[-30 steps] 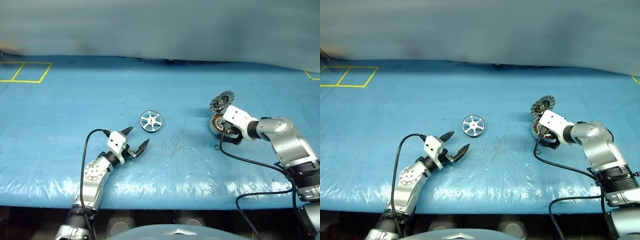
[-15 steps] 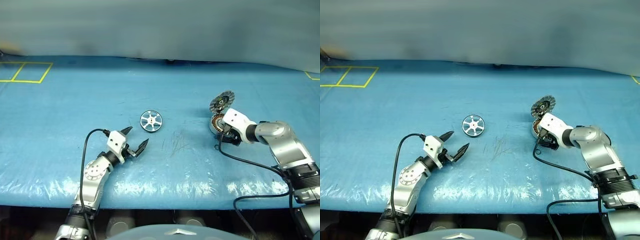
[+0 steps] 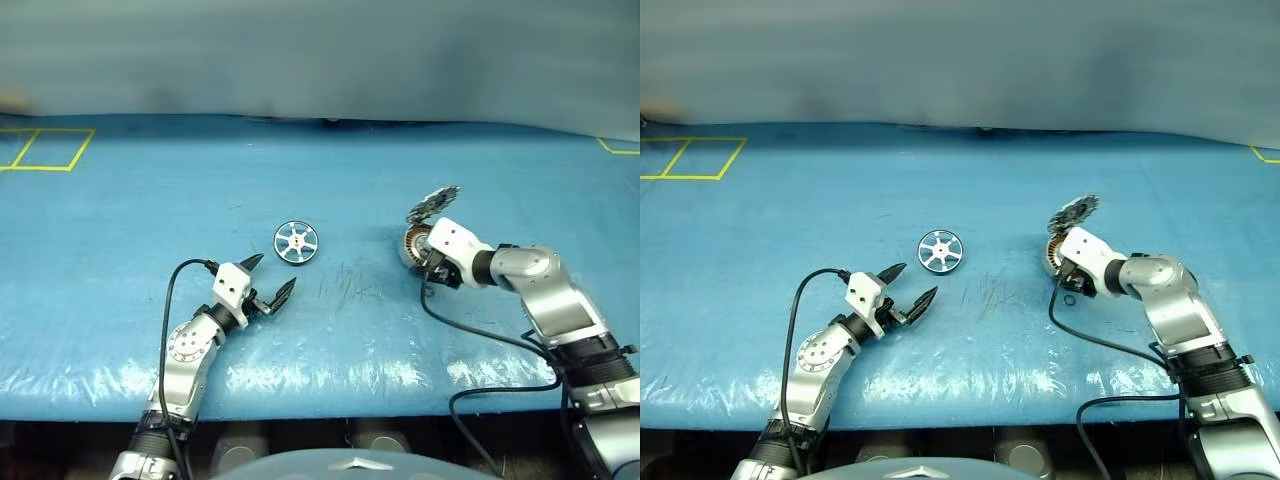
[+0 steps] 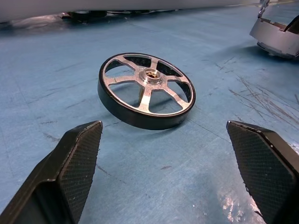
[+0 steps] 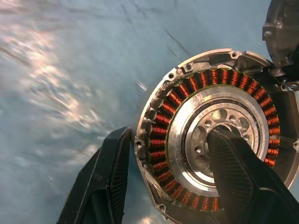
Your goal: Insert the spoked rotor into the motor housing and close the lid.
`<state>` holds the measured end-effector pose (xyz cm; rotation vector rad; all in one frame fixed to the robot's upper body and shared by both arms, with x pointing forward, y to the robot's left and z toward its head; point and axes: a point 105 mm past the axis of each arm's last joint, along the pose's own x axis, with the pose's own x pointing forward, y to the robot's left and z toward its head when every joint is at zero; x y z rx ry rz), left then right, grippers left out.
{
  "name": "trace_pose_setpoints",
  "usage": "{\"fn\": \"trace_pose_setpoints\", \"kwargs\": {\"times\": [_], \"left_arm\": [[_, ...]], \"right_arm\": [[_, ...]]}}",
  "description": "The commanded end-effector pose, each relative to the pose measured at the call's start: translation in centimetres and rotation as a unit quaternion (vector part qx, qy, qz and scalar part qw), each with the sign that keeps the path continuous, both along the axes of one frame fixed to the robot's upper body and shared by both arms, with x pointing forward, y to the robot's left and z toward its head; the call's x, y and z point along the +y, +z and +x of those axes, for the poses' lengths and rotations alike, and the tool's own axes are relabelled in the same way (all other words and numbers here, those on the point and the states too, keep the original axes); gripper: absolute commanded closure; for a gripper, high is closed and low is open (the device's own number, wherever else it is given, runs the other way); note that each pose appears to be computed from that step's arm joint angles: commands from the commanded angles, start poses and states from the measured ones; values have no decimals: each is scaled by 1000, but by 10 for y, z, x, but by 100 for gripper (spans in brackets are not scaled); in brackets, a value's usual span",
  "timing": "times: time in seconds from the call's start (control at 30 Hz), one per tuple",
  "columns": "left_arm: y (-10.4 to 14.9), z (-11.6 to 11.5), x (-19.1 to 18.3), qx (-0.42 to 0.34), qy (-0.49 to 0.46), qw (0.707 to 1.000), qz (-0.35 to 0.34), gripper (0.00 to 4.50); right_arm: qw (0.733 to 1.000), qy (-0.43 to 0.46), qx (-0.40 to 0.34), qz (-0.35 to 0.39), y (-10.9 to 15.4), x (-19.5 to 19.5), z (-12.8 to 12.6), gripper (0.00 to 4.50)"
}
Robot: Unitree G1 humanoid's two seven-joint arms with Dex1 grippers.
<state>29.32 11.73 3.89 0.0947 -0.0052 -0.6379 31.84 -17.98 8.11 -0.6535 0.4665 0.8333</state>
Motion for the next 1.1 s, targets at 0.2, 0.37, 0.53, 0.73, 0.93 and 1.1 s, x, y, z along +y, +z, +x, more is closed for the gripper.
{"fn": "trace_pose_setpoints", "kwargs": {"times": [0.2,0.37,0.53,0.73,0.93,1.1], "left_arm": [[13,3,0,-29,0,1000,1,0],[13,3,1,-28,1,1000,1,0],[11,1,0,-25,-1,1000,2,0],[12,2,2,-27,0,1000,4,0],[11,2,1,-27,-1,1000,3,0],[10,1,0,-23,-4,1000,3,0]], "right_arm": [[991,111,33,65,-3,78,-42,229],[989,80,61,109,-9,88,-50,229],[989,51,78,117,-19,92,-52,197],[983,52,92,152,-14,104,-56,6],[971,25,85,224,6,110,-49,2],[963,33,63,260,29,104,-52,2]]}}
